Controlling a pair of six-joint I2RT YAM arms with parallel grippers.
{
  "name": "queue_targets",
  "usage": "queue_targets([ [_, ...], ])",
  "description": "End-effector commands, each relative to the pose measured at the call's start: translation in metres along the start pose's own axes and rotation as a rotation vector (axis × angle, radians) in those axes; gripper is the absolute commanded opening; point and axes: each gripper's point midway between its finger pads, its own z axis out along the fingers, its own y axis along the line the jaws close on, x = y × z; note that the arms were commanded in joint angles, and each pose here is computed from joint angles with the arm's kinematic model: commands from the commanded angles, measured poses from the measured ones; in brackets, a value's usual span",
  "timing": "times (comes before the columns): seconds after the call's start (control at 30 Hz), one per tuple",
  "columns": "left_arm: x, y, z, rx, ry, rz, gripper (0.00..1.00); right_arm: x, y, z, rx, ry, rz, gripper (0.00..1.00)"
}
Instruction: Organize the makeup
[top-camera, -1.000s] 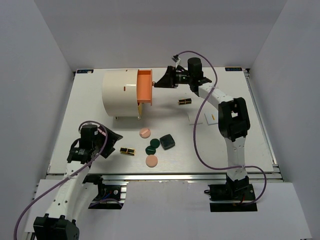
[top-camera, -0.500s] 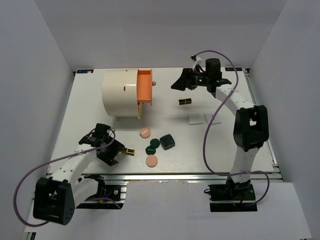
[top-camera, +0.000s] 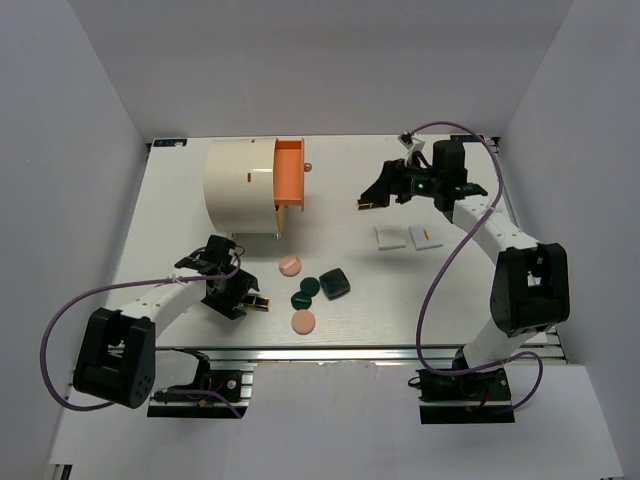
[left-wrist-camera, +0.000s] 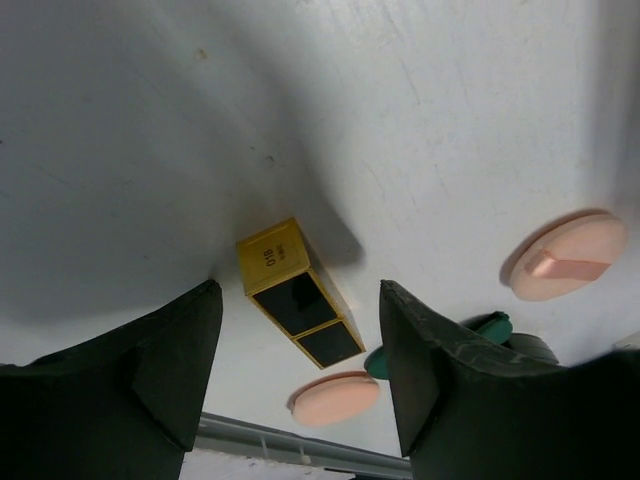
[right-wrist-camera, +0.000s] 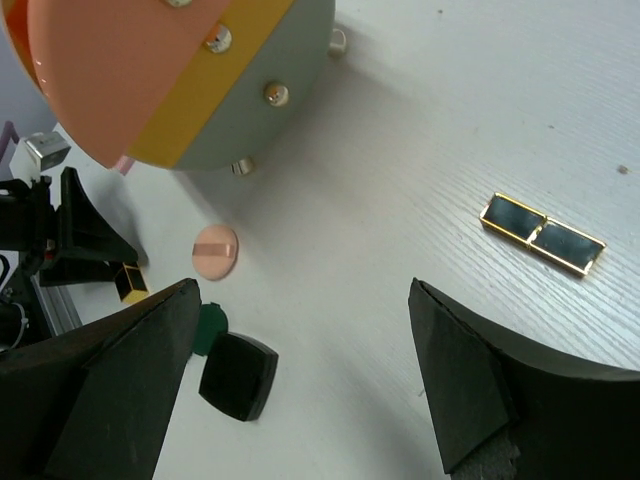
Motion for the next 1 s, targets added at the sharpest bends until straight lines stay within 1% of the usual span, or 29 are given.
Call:
queue_targets([
  [0.0, -0.001, -0.001, 0.012, 0.004, -0.013, -0.036, 0.74, -0.012, 0.002, -0.012, 0.008, -0.047, -0.065, 0.89],
  [0.03, -0.001, 0.0, 0.014, -0.002, -0.012, -0.039, 0.66, -0.011, 0.003, -0.013, 0.008, -0.047, -0.066, 0.89],
  [0.1, -0.001, -0.003, 0.018, 0.0, -0.011, -0.052, 0.58, -0.011, 0.005, -0.015, 0.003, -0.047, -0.073, 0.89],
  [0.13, -0.002, -0.006, 0.018, 0.006, -0.012, -0.054, 0.49, -0.01, 0.006, -0.016, 0.002, -0.047, -0.081, 0.89],
  [0.23, -0.003, -0.007, 0.017, -0.001, -0.016, -0.045, 0.37, -0.01, 0.008, -0.019, 0.005, -0.046, -0.106, 0.9],
  [0.27, -0.004, -0.009, 0.014, 0.002, -0.02, -0.039, 0.26, -0.01, 0.008, -0.02, 0.009, -0.045, -0.113, 0.89],
  [0.37, -0.008, -0.014, -0.001, 0.035, -0.051, 0.007, 0.11, -0.012, 0.01, -0.025, 0.009, -0.046, -0.167, 0.89],
  [0.4, -0.009, -0.02, -0.015, 0.08, -0.077, 0.037, 0.03, -0.009, 0.01, -0.029, 0.011, -0.034, -0.164, 0.89],
  [0.43, -0.011, -0.025, -0.024, 0.115, -0.095, 0.06, 0.0, -0.01, 0.01, -0.031, 0.011, -0.035, -0.201, 0.89],
  [0.47, -0.012, -0.03, -0.034, 0.156, -0.118, 0.118, 0.0, -0.01, 0.008, -0.033, 0.012, -0.035, -0.251, 0.89],
  [0.5, -0.009, -0.045, -0.05, 0.231, -0.142, 0.174, 0.0, -0.01, 0.008, -0.037, 0.014, -0.037, -0.279, 0.89],
  [0.53, -0.012, -0.057, -0.075, 0.333, -0.193, 0.209, 0.0, -0.009, 0.008, -0.039, 0.013, -0.038, -0.31, 0.89],
  [0.57, -0.007, -0.064, -0.091, 0.395, -0.216, 0.282, 0.0, -0.01, 0.004, -0.041, 0.031, -0.042, -0.367, 0.89],
  [0.63, -0.003, -0.081, -0.135, 0.565, -0.28, 0.363, 0.0, -0.008, -0.001, -0.046, 0.07, -0.054, -0.426, 0.89],
  [0.67, -0.001, -0.085, -0.147, 0.605, -0.296, 0.383, 0.0, -0.009, -0.001, -0.049, 0.081, -0.058, -0.477, 0.89],
  [0.7, -0.003, -0.092, -0.168, 0.657, -0.322, 0.395, 0.0, -0.002, -0.006, -0.049, 0.091, -0.047, -0.486, 0.89],
  [0.73, -0.004, -0.096, -0.18, 0.682, -0.335, 0.41, 0.0, -0.001, -0.009, -0.05, 0.108, -0.042, -0.497, 0.89],
  [0.77, -0.004, -0.099, -0.187, 0.684, -0.352, 0.459, 0.0, 0.001, -0.011, -0.05, 0.113, -0.035, -0.502, 0.89],
  [0.8, -0.006, -0.105, -0.193, 0.683, -0.366, 0.487, 0.0, 0.005, -0.016, -0.049, 0.119, -0.025, -0.496, 0.87],
  [0.83, -0.01, -0.121, -0.221, 0.726, -0.4, 0.503, 0.0, 0.007, -0.018, -0.049, 0.124, -0.019, -0.49, 0.83],
  [0.87, -0.015, -0.13, -0.216, 0.67, -0.425, 0.567, 0.0, 0.009, -0.021, -0.048, 0.127, -0.012, -0.484, 0.72],
  [0.9, -0.022, -0.151, -0.249, 0.717, -0.477, 0.585, 0.0, 0.01, -0.021, -0.047, 0.125, -0.006, -0.48, 0.62],
  [0.93, -0.027, -0.163, -0.259, 0.714, -0.509, 0.612, 0.0, 0.01, -0.022, -0.047, 0.124, -0.004, -0.478, 0.51],
  [0.97, -0.034, -0.179, -0.248, 0.645, -0.538, 0.692, 0.0, 0.011, -0.023, -0.046, 0.125, -0.001, -0.475, 0.27],
])
